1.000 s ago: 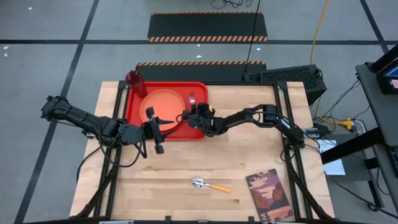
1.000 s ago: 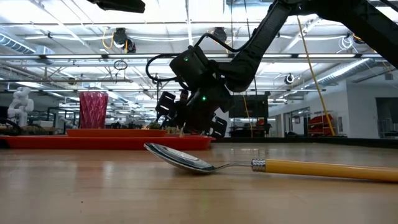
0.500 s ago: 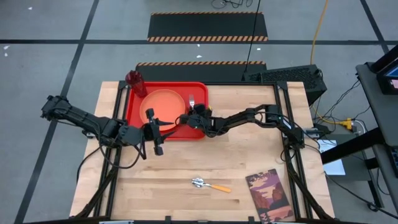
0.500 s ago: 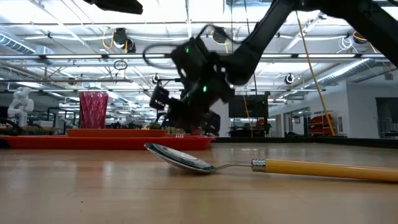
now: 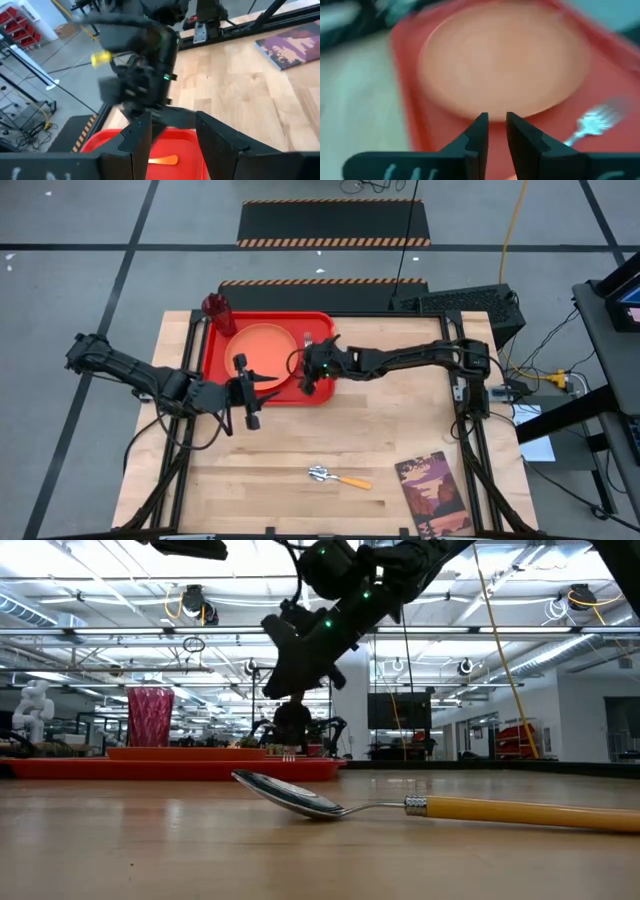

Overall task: Pick and place plate/cup/fork/spoon on tray
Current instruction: Put the orange fork on the orange tray to the right of the light orange plate

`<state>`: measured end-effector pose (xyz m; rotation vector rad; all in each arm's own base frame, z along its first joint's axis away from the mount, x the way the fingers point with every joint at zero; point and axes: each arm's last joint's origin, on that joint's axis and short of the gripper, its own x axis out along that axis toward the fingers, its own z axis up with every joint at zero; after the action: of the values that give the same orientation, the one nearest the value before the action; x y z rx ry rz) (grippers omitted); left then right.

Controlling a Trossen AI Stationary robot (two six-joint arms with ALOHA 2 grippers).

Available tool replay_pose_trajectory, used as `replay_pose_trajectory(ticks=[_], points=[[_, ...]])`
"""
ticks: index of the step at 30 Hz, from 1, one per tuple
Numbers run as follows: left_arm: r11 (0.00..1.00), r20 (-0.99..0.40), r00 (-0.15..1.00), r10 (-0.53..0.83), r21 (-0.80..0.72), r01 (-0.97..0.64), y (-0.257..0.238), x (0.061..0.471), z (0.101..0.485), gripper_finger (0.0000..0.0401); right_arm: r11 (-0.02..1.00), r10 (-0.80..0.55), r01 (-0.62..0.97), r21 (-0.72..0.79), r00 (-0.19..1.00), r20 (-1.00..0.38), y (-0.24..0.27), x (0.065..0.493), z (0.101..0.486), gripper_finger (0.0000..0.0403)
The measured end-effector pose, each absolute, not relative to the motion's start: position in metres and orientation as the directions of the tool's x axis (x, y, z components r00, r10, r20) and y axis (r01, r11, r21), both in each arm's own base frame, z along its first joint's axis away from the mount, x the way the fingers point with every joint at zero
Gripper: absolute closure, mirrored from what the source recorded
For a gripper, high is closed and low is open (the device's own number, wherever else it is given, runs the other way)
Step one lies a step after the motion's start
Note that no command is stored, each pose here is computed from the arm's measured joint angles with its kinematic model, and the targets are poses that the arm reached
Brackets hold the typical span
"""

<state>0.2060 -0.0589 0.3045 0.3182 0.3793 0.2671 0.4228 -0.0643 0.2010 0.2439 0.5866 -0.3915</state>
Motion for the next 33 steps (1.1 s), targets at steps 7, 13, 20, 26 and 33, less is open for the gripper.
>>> replay_pose_trajectory(ticks=[7,13,20,26,33], points=[[0.91,-0.277,0.91,0.308,0.364,-0.197,-0.055,0.196,0.315,0.0245,0.983,-0.127,0.186,0.002,0.681,-0.721,-0.064,0.417,0.177,0.0385],[0.901,-0.228,0.922,0.313,0.377,-0.213,-0.051,0.194,0.322,0.0245,0.983,-0.119,0.185,0.001,0.639,-0.76,-0.073,0.419,0.154,0.0399],[0.885,-0.22,0.914,0.342,0.404,-0.234,-0.045,0.197,0.323,0.0245,0.982,-0.12,0.191,-0.005,0.597,-0.793,-0.085,0.419,0.131,0.0402],[0.882,-0.224,0.908,0.355,0.401,-0.246,-0.042,0.197,0.322,0.0245,0.98,-0.127,0.199,-0.008,0.591,-0.797,-0.09,0.42,0.123,0.0402],[0.886,-0.226,0.909,0.351,0.395,-0.243,-0.042,0.197,0.322,0.0245,0.982,-0.133,0.19,-0.017,0.616,-0.776,-0.091,0.423,0.124,0.0403]])
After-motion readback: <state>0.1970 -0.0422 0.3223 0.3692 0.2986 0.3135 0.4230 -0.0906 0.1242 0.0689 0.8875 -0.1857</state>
